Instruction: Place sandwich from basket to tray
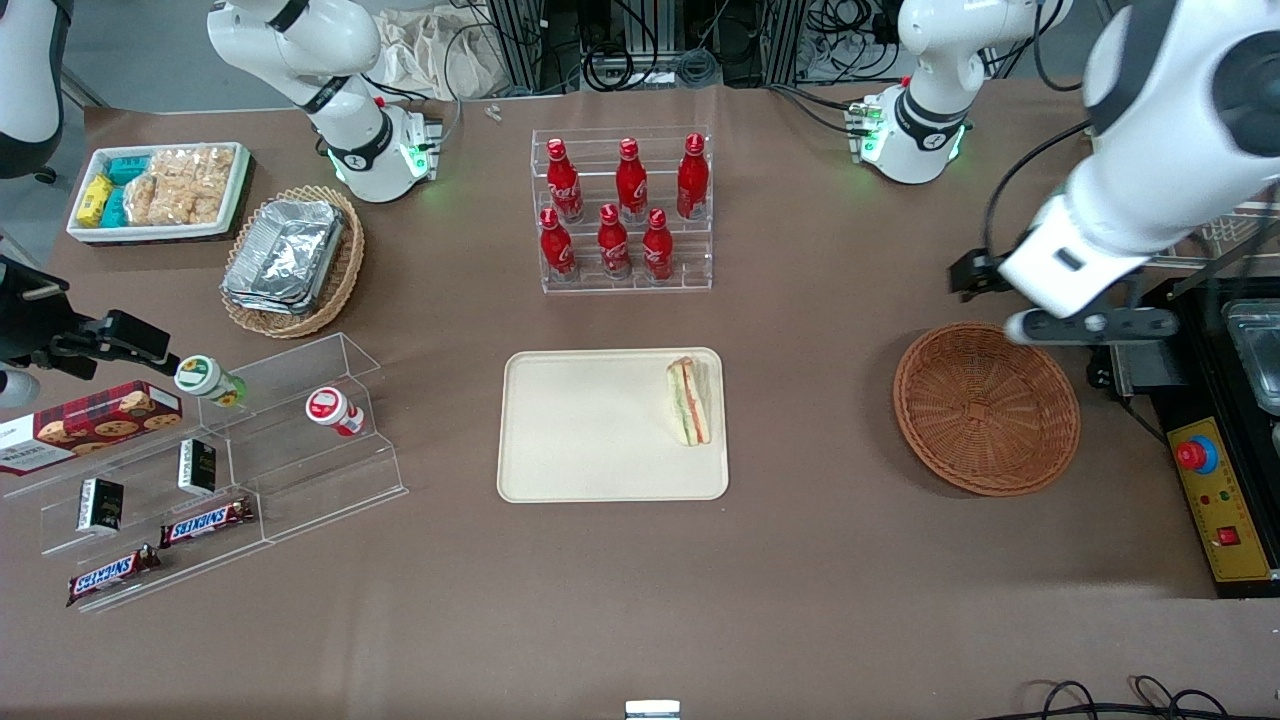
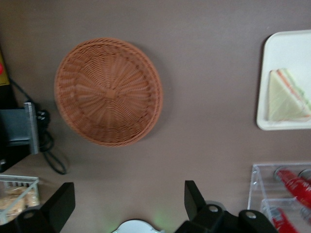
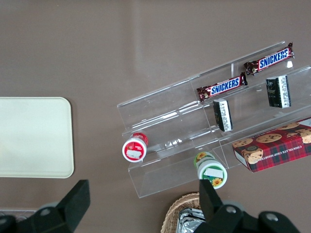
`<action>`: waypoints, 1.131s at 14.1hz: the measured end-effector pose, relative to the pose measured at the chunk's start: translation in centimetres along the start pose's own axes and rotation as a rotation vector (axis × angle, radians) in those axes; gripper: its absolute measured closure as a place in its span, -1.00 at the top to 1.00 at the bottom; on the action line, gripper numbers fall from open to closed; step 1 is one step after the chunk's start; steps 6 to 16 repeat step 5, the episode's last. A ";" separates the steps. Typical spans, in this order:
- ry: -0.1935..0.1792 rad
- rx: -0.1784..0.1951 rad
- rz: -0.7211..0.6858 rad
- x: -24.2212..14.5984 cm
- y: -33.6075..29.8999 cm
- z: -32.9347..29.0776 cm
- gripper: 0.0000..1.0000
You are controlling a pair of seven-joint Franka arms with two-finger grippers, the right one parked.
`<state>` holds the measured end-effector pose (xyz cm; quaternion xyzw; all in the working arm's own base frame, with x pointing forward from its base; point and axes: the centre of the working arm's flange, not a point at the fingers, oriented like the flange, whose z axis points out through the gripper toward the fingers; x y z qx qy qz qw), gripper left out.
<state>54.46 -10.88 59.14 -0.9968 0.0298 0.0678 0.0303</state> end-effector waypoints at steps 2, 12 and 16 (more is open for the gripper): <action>0.000 0.002 0.043 -1.5 -3.2 -0.9 1.00; 0.012 -0.008 0.079 -4.4 -6.7 -1.9 1.00; 0.012 -0.008 0.079 -4.4 -6.7 -1.9 1.00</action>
